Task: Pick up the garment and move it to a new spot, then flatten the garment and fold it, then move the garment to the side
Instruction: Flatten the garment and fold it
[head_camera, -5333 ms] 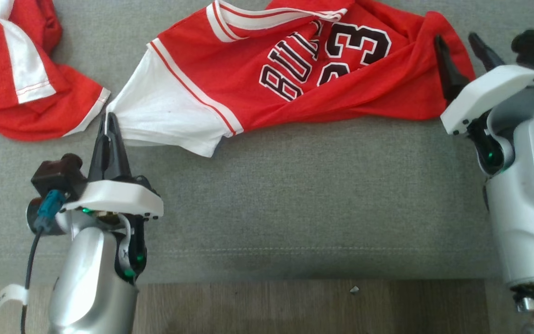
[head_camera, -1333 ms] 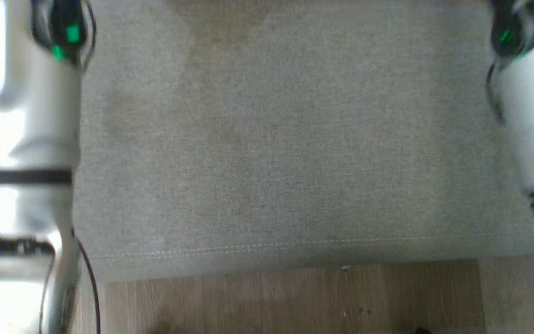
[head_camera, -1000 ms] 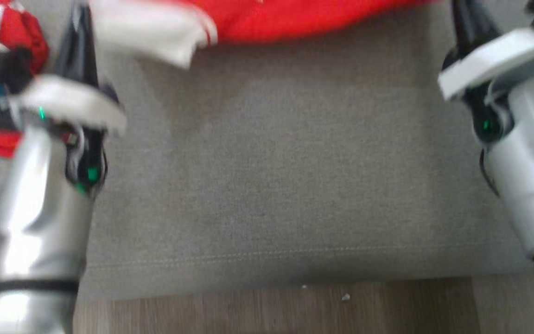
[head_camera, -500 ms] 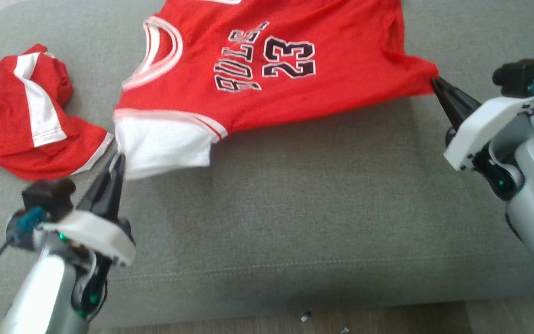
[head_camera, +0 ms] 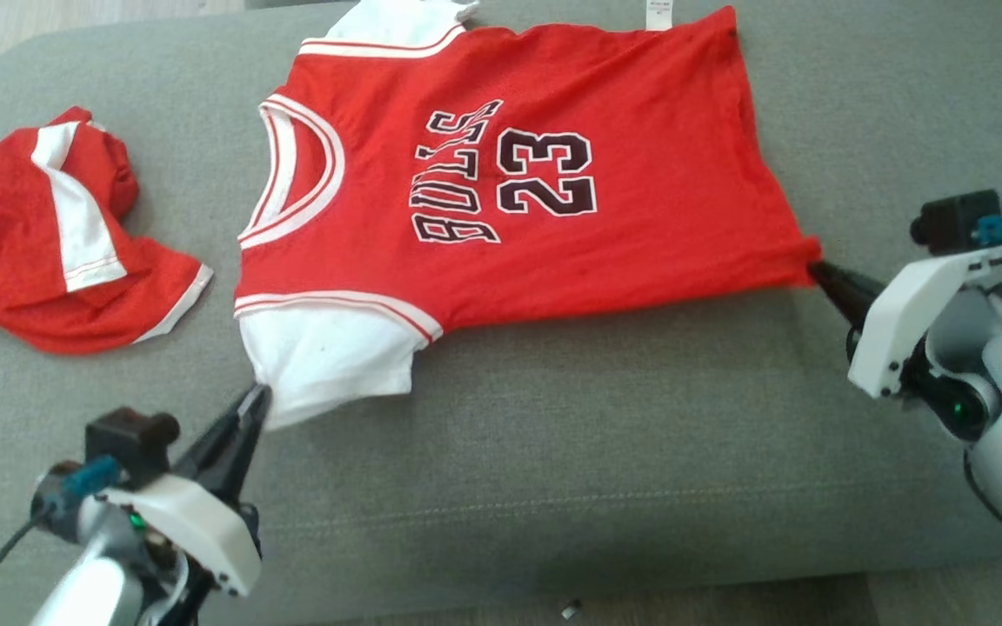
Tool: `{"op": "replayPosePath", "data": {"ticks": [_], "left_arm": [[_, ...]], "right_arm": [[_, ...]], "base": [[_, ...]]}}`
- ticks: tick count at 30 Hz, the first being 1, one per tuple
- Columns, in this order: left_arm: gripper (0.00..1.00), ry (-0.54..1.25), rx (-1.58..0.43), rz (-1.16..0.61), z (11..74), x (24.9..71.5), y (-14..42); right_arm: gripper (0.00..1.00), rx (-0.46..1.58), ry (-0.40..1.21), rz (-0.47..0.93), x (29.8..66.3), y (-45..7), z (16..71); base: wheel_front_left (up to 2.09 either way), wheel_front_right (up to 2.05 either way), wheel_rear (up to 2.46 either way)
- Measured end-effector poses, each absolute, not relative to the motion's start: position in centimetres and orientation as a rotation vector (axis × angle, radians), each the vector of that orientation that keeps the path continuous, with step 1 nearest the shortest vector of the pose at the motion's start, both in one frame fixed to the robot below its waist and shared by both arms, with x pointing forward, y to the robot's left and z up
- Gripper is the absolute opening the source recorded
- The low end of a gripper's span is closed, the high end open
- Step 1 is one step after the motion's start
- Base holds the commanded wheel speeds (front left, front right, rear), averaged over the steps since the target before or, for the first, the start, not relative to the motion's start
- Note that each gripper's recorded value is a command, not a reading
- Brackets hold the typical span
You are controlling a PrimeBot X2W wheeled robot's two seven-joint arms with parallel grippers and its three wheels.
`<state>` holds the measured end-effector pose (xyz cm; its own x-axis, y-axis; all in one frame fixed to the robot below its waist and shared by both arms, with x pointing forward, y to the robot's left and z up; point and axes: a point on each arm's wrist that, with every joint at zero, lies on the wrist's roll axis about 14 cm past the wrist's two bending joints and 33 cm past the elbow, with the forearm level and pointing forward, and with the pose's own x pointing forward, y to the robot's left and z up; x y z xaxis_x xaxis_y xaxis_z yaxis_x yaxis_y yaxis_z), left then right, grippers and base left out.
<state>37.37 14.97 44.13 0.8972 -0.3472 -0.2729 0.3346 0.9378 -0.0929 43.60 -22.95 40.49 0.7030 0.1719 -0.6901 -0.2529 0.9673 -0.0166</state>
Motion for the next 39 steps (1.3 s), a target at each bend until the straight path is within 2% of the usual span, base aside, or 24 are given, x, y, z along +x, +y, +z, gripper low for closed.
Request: {"op": "replayPosePath", "data": {"ticks": [13, 29, 33, 39], "left_arm": [[0.0, 0.453, -0.066, -0.471, 42.3, 34.3, 13.6], [0.0, 0.64, -0.122, -0.563, 41.3, 29.8, 13.6], [0.0, 0.662, -0.127, -0.585, 41.4, 29.3, 13.5], [0.0, 0.618, -0.093, -0.55, 42.3, 31.4, 14.7]], "right_arm": [[0.0, -0.119, 0.961, 0.235, 39.7, -24.6, 38.5], [0.0, -0.134, 1.295, 0.275, 32.9, -25.8, 36.4], [0.0, -0.124, 1.323, 0.282, 32.0, -25.9, 36.4], [0.0, -0.091, 1.265, 0.253, 33.6, -26.4, 37.3]], "base": [[0.0, 0.0, 0.0], [0.0, 0.0, 0.0], [0.0, 0.0, 0.0], [0.0, 0.0, 0.0]]}}
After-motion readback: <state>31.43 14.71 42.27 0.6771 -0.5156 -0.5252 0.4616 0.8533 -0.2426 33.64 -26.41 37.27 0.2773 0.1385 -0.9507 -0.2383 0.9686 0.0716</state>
